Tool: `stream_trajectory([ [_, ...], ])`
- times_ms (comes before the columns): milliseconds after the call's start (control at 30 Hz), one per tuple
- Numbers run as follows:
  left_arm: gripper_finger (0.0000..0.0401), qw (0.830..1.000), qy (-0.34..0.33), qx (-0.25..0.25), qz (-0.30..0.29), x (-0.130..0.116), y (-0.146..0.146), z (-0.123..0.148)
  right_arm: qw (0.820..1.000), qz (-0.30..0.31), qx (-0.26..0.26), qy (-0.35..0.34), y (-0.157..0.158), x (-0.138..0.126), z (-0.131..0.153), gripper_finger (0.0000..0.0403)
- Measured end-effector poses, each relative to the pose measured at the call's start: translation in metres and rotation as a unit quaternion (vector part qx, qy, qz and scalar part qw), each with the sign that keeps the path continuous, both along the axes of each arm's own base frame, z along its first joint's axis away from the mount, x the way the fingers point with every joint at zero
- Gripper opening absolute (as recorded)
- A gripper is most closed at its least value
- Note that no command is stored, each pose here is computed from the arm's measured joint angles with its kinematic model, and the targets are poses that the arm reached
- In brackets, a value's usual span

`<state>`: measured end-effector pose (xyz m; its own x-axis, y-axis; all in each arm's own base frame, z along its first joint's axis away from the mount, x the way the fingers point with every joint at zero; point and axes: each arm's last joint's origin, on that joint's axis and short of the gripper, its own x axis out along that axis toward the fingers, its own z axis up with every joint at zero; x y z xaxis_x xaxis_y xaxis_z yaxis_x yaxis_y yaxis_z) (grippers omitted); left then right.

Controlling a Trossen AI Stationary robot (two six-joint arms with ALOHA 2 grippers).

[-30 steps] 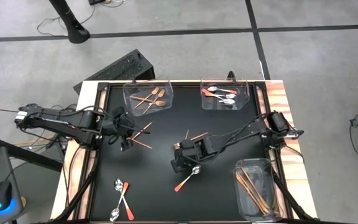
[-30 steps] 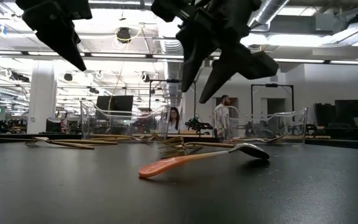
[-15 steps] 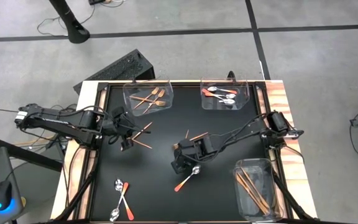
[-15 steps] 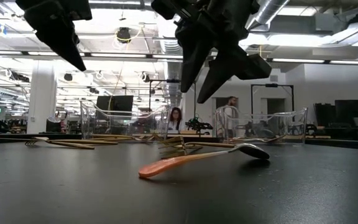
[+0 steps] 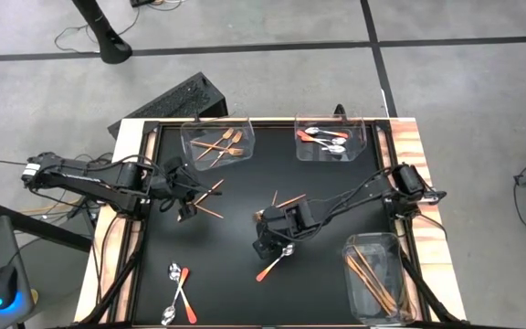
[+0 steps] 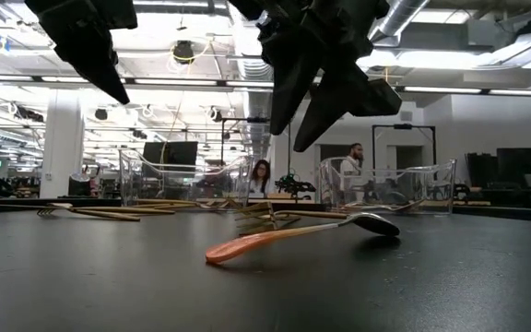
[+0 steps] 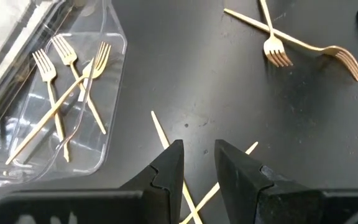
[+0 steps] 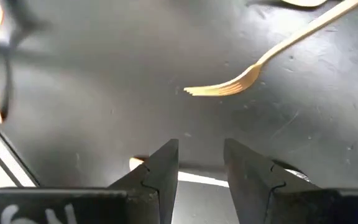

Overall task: Sort silverware by color (type)
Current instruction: Put the orange spoon into the top right transparent bin

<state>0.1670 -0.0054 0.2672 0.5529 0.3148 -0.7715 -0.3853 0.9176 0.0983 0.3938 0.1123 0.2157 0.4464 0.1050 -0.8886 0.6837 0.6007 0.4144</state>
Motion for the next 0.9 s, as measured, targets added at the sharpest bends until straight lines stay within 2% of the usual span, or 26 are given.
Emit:
stream_trajectory([
  [267, 0.008, 1.0, -0.005, 0.008, -0.012, 0.002, 0.0, 0.001, 0.996, 0.082, -0.032, -0.008, 0.014, -0.004, 0.0, 0.0148],
  [400, 0.008, 1.0, -0.005, 0.008, -0.012, 0.002, 0.0, 0.001, 0.988, 0.141, -0.059, -0.015, 0.019, -0.006, 0.0, 0.0148],
  [567, 0.008, 1.0, -0.005, 0.007, -0.011, 0.002, 0.0, 0.001, 0.954, 0.273, -0.123, -0.032, 0.022, -0.007, 0.0, 0.0148],
  [733, 0.008, 1.0, -0.006, 0.007, -0.01, 0.002, 0.0, 0.001, 0.924, 0.346, -0.159, -0.036, 0.022, -0.008, -0.001, 0.0148],
  [900, 0.008, 1.0, -0.007, 0.008, -0.009, 0.002, 0.0, 0.001, 0.879, 0.432, -0.2, -0.036, 0.022, -0.008, -0.009, 0.0148],
])
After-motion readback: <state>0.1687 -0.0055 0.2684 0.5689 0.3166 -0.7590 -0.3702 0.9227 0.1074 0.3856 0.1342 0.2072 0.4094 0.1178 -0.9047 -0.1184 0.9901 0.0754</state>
